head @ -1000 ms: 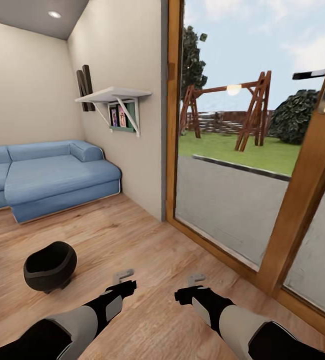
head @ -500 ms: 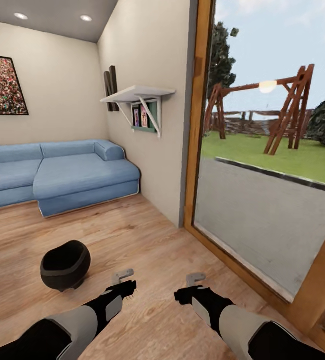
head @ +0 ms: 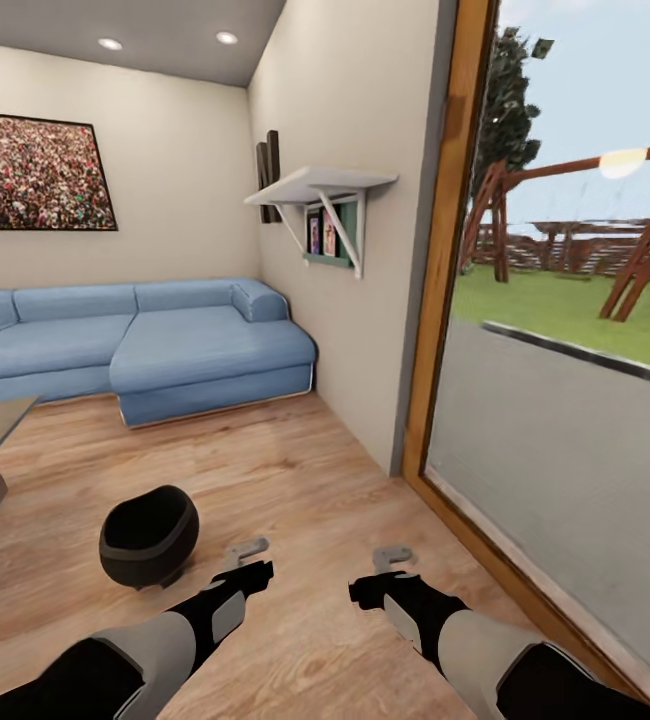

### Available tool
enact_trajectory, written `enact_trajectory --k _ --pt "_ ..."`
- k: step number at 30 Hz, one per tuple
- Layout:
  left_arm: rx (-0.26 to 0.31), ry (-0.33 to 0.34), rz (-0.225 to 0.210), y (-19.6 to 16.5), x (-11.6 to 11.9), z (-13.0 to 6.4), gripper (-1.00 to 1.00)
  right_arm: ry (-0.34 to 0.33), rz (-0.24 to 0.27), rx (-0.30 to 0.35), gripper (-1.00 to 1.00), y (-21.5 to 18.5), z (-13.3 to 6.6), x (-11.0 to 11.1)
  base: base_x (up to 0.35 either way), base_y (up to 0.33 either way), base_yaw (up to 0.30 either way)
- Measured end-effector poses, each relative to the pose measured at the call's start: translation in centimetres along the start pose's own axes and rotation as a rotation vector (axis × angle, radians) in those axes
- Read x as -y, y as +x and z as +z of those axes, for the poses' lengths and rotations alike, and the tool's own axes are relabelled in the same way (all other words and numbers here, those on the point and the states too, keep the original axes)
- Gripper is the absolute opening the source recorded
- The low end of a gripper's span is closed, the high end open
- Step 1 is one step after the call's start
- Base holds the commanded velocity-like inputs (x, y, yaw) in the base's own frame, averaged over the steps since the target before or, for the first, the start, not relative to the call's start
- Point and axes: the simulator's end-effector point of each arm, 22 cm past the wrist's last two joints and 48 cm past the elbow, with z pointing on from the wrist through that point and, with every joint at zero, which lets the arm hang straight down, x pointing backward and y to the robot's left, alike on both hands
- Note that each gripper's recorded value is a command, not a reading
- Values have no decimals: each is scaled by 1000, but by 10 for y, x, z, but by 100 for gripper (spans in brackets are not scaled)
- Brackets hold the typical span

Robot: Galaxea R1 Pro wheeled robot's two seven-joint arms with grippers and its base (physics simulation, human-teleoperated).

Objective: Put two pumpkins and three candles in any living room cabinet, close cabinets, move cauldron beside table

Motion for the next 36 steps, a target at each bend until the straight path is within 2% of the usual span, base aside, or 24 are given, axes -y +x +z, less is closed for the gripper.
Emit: enact_trajectory --k 14,36 --pt "-1 0 0 1 0 0 100 0 1 -1 100 0 0 0 98 -221 292" --pt "0 0 0 0 0 0 100 0 1 -1 100 0 0 0 -45 -221 292"
